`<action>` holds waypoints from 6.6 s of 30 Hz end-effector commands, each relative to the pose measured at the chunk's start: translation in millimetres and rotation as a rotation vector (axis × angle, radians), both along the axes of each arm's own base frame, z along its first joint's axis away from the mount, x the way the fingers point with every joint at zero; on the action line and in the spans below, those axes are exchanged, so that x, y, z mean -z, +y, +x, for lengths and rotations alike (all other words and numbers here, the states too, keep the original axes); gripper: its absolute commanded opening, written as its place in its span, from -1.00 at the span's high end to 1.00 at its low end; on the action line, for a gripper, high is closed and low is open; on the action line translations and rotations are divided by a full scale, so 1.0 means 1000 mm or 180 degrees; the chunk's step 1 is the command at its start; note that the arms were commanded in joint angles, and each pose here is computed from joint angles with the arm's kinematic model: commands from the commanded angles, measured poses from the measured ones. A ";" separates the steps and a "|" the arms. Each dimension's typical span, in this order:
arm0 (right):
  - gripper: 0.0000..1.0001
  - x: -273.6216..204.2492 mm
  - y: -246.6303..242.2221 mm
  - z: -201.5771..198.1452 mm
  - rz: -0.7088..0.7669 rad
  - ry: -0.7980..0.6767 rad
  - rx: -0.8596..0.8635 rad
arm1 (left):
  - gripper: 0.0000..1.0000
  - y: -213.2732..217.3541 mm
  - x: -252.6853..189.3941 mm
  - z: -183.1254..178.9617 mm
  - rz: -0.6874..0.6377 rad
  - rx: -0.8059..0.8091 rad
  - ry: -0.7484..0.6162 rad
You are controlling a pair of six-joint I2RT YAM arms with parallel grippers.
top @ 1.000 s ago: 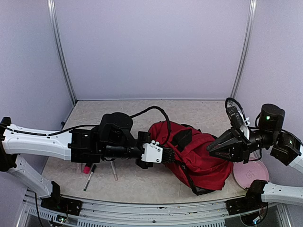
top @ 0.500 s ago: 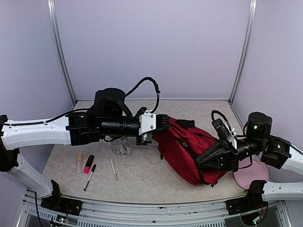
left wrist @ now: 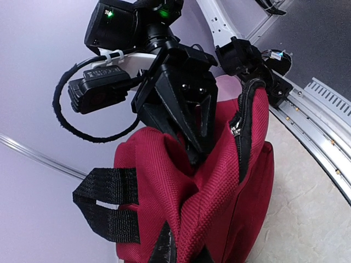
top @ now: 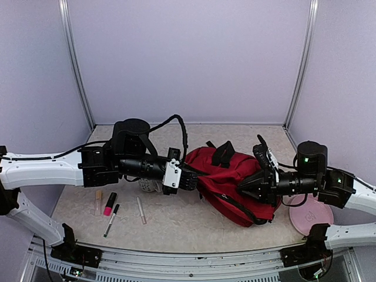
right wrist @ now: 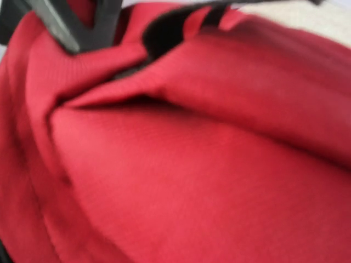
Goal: Pack the student bag
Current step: Pick up the largest pocket of the bag from the student bag.
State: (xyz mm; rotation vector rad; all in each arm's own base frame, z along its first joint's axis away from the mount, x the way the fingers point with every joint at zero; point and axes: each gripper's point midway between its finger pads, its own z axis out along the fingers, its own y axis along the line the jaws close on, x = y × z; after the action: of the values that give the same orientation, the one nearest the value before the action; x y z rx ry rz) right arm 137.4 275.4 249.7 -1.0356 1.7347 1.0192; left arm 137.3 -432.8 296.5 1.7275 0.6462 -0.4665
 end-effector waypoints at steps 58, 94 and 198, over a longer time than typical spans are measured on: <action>0.53 -0.055 -0.018 -0.036 0.0776 -0.0940 -0.0118 | 1.00 -0.034 -0.034 0.012 -0.0668 -0.0876 -0.0114; 0.56 -0.004 0.008 -0.029 0.0543 -0.0382 -0.0227 | 1.00 -0.042 -0.043 0.010 -0.0754 -0.0839 -0.0098; 1.00 0.005 0.036 -0.049 0.0249 -0.0366 -0.0286 | 1.00 -0.023 -0.094 0.066 -0.1288 -0.1546 0.0303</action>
State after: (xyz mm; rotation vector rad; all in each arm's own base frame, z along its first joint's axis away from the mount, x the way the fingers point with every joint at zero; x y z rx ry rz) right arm 110.0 291.9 274.8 -0.9323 1.5143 0.9789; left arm 186.0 -463.4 310.4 1.4167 0.9666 -0.3513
